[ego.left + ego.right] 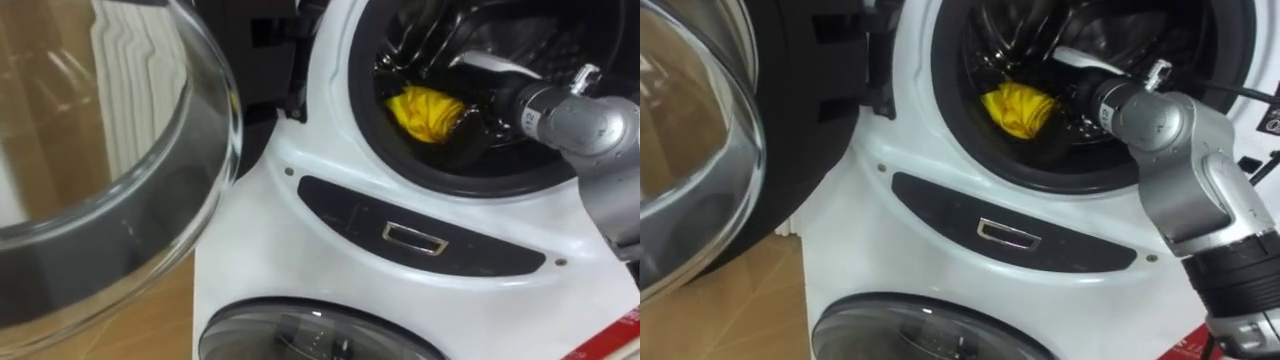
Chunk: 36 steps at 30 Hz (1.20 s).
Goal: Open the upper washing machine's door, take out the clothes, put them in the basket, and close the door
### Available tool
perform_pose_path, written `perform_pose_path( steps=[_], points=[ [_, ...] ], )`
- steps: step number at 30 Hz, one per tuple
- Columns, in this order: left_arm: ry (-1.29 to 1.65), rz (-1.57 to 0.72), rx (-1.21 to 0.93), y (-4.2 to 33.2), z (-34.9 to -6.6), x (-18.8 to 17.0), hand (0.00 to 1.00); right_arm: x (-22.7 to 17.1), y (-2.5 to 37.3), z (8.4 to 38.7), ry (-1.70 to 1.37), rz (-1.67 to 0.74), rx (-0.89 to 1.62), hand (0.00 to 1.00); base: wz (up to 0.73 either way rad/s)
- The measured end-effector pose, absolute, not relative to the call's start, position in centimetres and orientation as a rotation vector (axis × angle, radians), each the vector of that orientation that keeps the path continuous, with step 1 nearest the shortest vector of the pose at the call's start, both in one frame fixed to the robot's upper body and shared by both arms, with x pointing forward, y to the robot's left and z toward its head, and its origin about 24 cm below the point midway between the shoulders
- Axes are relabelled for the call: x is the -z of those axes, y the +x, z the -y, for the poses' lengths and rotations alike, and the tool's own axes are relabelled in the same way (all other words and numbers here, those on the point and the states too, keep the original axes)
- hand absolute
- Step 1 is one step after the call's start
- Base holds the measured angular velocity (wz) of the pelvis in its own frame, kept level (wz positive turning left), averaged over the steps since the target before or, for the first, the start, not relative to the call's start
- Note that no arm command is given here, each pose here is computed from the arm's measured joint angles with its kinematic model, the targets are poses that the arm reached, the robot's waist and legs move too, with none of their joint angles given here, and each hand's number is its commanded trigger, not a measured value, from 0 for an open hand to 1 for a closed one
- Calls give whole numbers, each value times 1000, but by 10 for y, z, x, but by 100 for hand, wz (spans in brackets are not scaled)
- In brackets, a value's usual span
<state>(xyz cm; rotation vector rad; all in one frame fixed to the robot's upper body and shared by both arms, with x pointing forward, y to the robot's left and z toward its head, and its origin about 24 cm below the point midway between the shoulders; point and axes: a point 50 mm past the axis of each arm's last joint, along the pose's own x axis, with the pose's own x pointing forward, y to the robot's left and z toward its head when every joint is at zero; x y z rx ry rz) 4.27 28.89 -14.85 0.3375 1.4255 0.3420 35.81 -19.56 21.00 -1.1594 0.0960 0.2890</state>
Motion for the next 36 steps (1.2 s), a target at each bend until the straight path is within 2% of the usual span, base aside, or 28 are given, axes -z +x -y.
perform_pose_path(
  steps=[20,23,28,31,36],
  points=[
    [358,-1397,-358,43,-296,146,0,-226,352,187,-1161,27,-245,100,-4],
    [351,-1396,-357,37,-294,147,0,-240,343,174,-1186,131,-241,100,-3],
    [322,-1389,-374,24,-289,150,0,-265,300,160,-1095,429,-234,100,-15],
    [318,-1401,-405,12,-287,151,0,-268,282,149,-1028,552,-288,100,-22],
    [317,-1401,-414,8,-284,153,0,-261,256,147,-854,638,-343,100,0]
  ],
)
